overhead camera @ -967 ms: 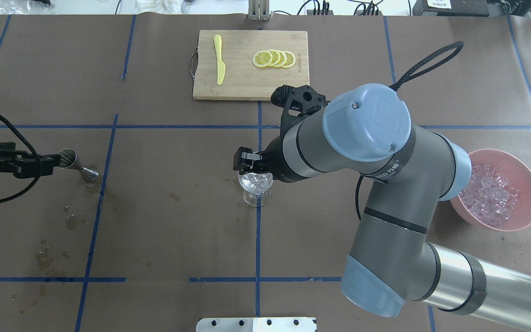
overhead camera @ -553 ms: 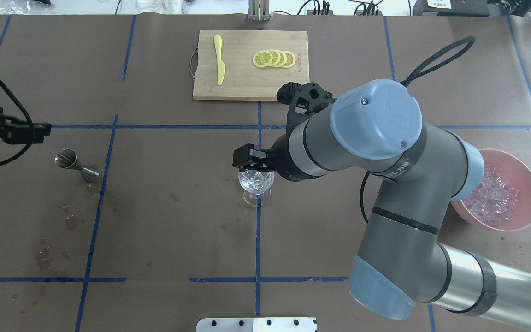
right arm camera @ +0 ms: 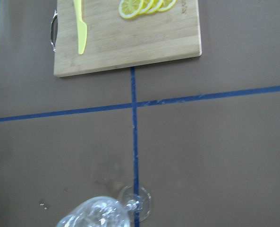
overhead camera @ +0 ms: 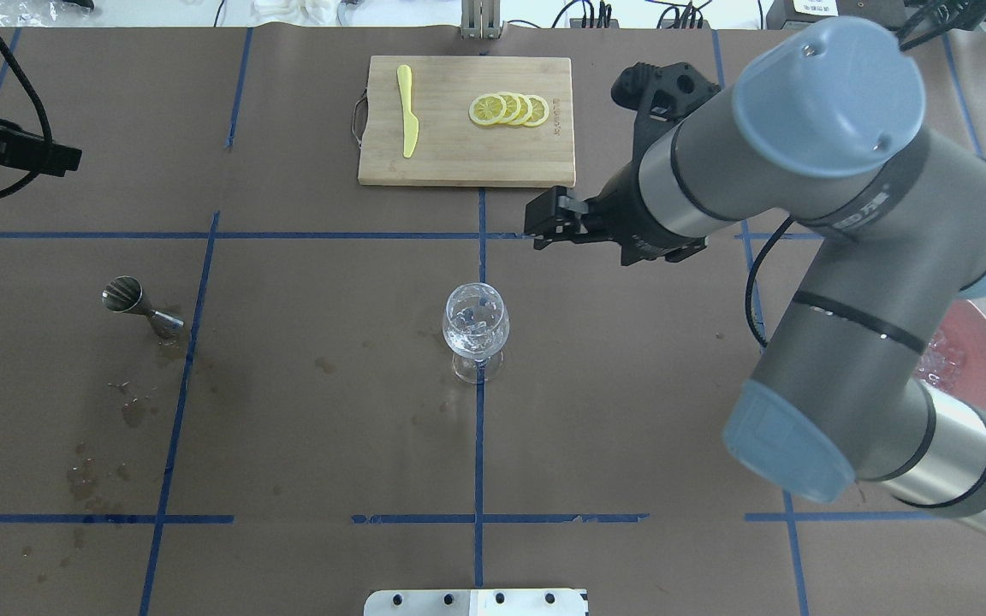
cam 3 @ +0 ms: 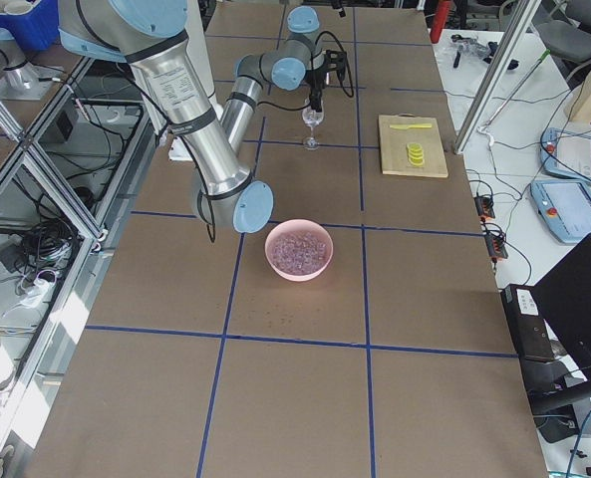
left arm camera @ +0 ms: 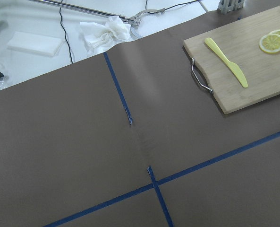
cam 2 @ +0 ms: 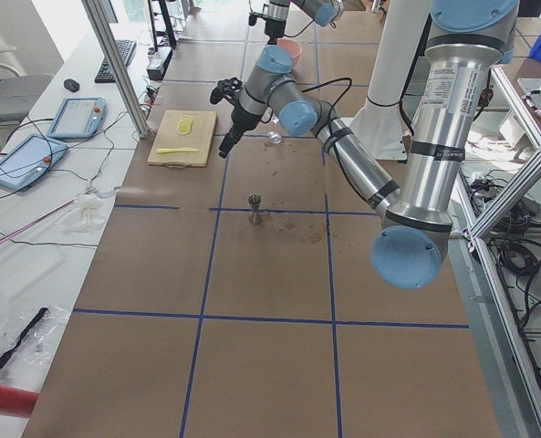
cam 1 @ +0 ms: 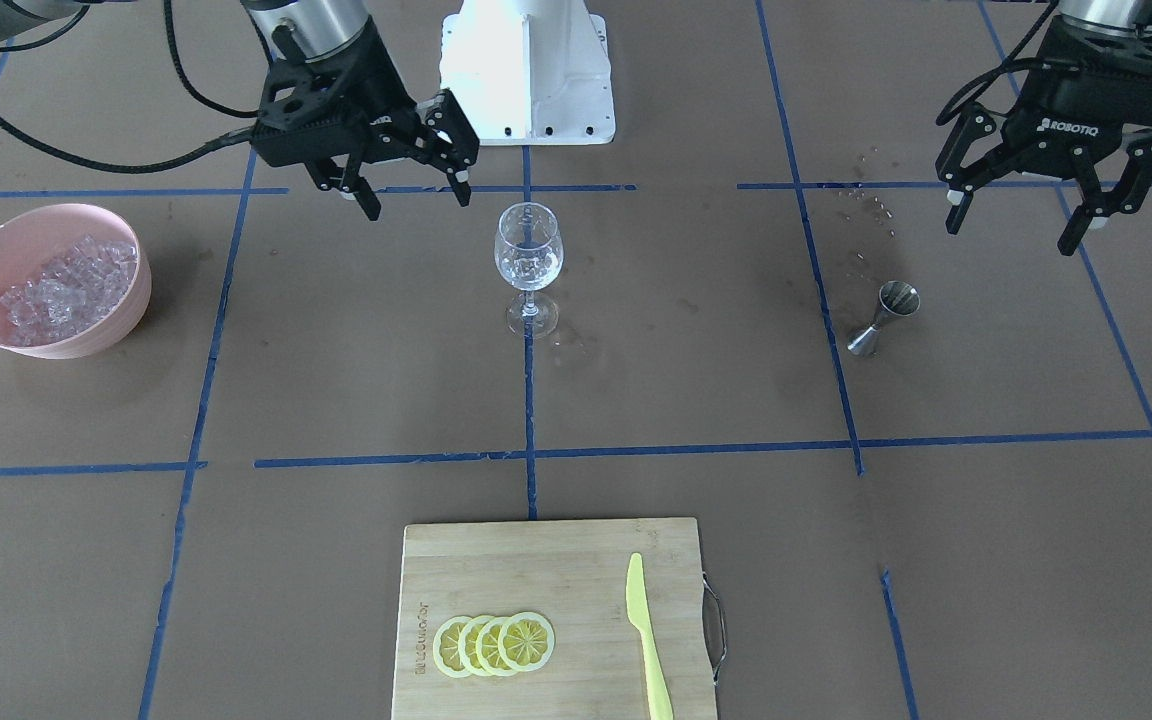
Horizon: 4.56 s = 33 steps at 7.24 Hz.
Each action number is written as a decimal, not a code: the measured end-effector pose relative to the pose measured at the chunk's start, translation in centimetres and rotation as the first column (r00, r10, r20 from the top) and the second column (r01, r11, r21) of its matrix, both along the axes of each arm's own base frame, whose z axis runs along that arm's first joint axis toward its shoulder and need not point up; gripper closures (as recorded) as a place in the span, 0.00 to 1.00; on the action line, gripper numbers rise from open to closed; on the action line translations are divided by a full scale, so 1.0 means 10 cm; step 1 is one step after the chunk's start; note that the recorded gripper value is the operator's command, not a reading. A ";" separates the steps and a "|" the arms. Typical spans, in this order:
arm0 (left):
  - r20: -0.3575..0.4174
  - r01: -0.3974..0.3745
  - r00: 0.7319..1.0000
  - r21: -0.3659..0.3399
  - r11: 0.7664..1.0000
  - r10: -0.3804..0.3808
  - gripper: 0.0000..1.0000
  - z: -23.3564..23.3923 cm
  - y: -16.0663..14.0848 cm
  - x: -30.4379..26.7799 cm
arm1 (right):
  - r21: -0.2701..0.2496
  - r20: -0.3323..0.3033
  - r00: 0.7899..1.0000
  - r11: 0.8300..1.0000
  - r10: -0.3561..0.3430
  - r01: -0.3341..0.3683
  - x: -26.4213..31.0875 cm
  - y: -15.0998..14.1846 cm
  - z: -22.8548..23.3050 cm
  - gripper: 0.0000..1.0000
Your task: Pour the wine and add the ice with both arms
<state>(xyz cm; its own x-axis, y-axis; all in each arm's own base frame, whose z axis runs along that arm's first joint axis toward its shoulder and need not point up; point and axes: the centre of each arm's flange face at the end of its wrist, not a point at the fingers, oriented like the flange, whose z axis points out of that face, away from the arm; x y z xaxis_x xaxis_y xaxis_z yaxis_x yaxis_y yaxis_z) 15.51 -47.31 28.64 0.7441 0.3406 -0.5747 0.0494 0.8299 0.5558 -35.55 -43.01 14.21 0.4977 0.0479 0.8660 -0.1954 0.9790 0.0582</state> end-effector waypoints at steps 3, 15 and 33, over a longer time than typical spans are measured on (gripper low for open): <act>-0.001 -0.027 1.000 -0.099 0.995 0.027 0.00 0.42 -0.43 -0.17 | 0.073 -0.117 0.990 0.994 -0.078 0.087 0.71 -0.45 0.78 0.00; 0.009 -0.138 0.988 -0.381 0.914 0.153 0.00 3.29 -0.18 -2.03 | 0.042 -0.287 0.912 0.947 -0.294 0.319 3.93 -0.66 4.37 0.00; -0.085 -0.102 0.994 -0.466 0.879 0.070 0.00 3.36 -0.04 -2.34 | -0.115 -0.215 0.952 0.973 -0.219 0.198 4.34 -0.27 5.03 0.00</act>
<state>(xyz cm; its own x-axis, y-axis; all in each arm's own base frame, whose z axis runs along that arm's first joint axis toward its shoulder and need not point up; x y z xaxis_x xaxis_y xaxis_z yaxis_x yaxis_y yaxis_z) -7.89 -47.69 62.20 0.6807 0.0804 -0.7281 -0.0117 0.9950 0.0989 7.84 -45.67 64.50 0.6864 -0.0046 0.7272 0.0216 0.9997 -0.0140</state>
